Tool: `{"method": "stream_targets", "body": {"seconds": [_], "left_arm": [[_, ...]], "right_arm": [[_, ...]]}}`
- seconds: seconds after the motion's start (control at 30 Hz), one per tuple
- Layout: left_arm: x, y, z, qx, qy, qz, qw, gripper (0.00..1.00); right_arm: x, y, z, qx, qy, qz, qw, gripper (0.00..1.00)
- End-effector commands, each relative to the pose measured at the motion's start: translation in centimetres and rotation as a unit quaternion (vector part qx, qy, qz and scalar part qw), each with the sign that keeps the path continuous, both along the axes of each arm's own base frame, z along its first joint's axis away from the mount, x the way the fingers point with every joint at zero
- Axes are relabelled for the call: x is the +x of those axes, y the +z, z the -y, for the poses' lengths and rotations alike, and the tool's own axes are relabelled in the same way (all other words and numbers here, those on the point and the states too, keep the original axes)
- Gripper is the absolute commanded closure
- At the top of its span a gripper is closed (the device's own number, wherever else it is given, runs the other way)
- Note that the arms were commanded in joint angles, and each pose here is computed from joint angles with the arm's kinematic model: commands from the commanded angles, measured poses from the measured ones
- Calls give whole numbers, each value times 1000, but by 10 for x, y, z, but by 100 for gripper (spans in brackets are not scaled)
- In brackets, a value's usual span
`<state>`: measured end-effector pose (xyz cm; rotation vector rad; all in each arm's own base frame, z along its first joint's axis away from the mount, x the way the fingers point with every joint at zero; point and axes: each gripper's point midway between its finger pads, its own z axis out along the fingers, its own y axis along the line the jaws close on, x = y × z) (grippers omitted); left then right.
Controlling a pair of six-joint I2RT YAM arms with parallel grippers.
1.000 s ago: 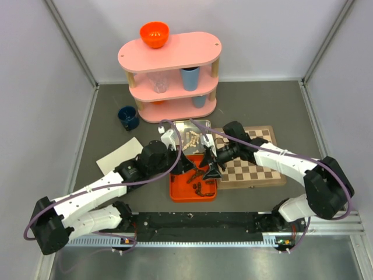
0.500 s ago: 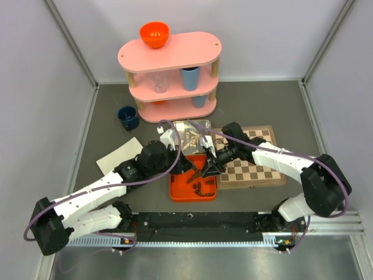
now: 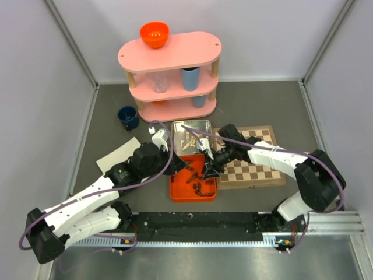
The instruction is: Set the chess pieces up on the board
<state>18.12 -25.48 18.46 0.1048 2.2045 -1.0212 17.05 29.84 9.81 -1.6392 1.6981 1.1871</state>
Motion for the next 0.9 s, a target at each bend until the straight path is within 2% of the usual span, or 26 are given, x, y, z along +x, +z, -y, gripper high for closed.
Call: {"method": "stream_targets", "body": {"seconds": [0.0,0.23,0.37,0.43,0.63,0.7,0.8,0.87], "left_arm": [[0,0,-9,15,4,18,1000,100],[-8,-4,-6,14,-22,12,1000,100],[-15,-6,7,2,-58,-3,998,100],[-17,-8,15,-2,-74,-19,997,100],[-16,-9,42,0,-101,-50,994,100],[-15,-5,53,1,-109,-47,993,100],[-10,-10,67,14,-112,-56,992,100],[-5,-16,74,24,-112,-64,991,100]], "right_arm": [[6,0,-9,-15,14,35,999,65],[8,6,-11,-27,9,35,999,53],[14,31,0,-35,8,54,998,39],[19,47,9,-38,2,67,997,38],[74,92,74,2,-136,91,986,37],[97,108,106,24,-200,91,975,37],[111,125,137,52,-263,96,959,37],[110,132,142,66,-274,99,954,37]]}}
